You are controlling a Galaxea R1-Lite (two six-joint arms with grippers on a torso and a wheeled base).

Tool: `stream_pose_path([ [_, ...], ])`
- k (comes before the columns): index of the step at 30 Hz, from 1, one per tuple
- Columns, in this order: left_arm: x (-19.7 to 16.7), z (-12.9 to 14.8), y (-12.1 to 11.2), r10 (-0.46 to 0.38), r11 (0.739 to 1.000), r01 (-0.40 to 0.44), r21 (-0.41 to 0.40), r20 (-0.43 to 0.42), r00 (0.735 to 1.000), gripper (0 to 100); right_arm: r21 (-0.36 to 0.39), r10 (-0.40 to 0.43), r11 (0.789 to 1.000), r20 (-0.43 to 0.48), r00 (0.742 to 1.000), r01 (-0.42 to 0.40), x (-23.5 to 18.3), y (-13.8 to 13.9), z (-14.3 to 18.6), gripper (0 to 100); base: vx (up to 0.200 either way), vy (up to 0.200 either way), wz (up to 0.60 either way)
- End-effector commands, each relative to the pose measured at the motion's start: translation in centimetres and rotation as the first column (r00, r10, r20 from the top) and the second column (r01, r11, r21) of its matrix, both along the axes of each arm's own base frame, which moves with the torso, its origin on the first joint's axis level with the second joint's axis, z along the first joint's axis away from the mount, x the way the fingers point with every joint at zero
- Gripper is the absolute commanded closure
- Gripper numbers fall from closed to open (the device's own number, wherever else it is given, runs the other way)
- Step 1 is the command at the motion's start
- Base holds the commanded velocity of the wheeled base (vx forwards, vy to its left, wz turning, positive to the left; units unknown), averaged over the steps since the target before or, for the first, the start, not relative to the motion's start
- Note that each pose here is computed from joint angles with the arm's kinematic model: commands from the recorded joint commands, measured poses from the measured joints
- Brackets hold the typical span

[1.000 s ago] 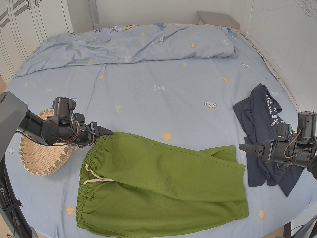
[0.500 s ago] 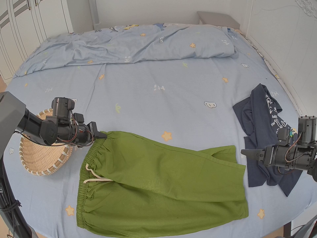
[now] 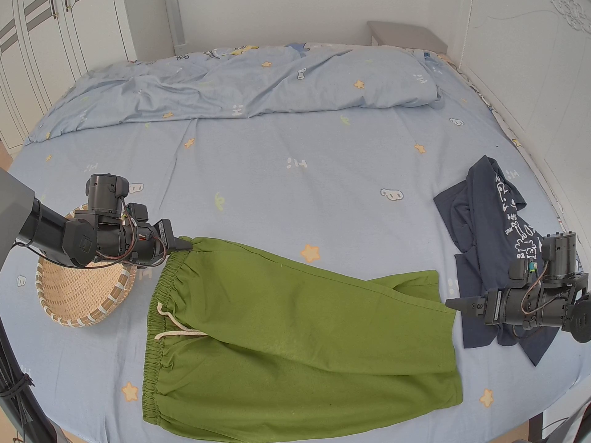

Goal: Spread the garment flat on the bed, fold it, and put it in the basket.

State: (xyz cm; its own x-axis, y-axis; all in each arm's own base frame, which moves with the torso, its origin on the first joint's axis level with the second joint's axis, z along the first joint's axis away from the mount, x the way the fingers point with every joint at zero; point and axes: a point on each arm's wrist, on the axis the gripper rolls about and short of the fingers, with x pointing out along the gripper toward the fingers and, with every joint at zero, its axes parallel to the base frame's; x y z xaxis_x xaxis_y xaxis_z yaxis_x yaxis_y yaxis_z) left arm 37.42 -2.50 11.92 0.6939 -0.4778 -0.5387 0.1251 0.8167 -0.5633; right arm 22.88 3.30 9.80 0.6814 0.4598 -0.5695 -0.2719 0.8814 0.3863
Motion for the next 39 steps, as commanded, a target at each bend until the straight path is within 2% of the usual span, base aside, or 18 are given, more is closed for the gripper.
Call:
stream_pose_path([
  [1,-0.2,0.4,0.0,0.000,1.000,0.000,-0.001,0.012,1.000,100,-0.003,0.008,1.000,-0.063,0.998,-0.009,0.3,0.1,-1.5,0,0.000,0.000,0.00],
  [7,-0.1,0.4,0.0,0.000,1.000,0.000,-0.001,0.012,1.000,100,-0.007,0.023,1.000,-0.095,0.995,-0.024,0.8,0.7,-2.5,0,0.000,0.000,0.00],
  [11,-0.1,0.4,-0.1,-0.003,1.000,0.003,-0.001,0.012,1.000,100,0.001,0.038,0.999,-0.061,0.997,-0.038,1.1,1.1,-2.5,0,0.000,0.000,0.00],
  [24,-0.2,0.4,-0.2,-0.008,1.000,0.008,-0.001,0.013,1.000,100,0.006,0.050,0.999,-0.040,0.998,-0.050,2.3,1.6,-4.3,0,0.000,0.000,0.00],
  [25,-0.2,0.4,-0.2,-0.007,1.000,0.007,0.000,0.013,1.000,100,0.014,0.044,0.999,-0.037,0.998,-0.043,2.3,1.6,-4.3,100,0.000,0.000,0.00],
  [39,-0.2,0.4,-0.1,-0.002,1.000,0.002,0.000,0.011,1.000,100,0.031,0.028,0.999,-0.031,0.999,-0.027,2.3,1.6,-4.1,100,0.000,0.000,0.00],
])
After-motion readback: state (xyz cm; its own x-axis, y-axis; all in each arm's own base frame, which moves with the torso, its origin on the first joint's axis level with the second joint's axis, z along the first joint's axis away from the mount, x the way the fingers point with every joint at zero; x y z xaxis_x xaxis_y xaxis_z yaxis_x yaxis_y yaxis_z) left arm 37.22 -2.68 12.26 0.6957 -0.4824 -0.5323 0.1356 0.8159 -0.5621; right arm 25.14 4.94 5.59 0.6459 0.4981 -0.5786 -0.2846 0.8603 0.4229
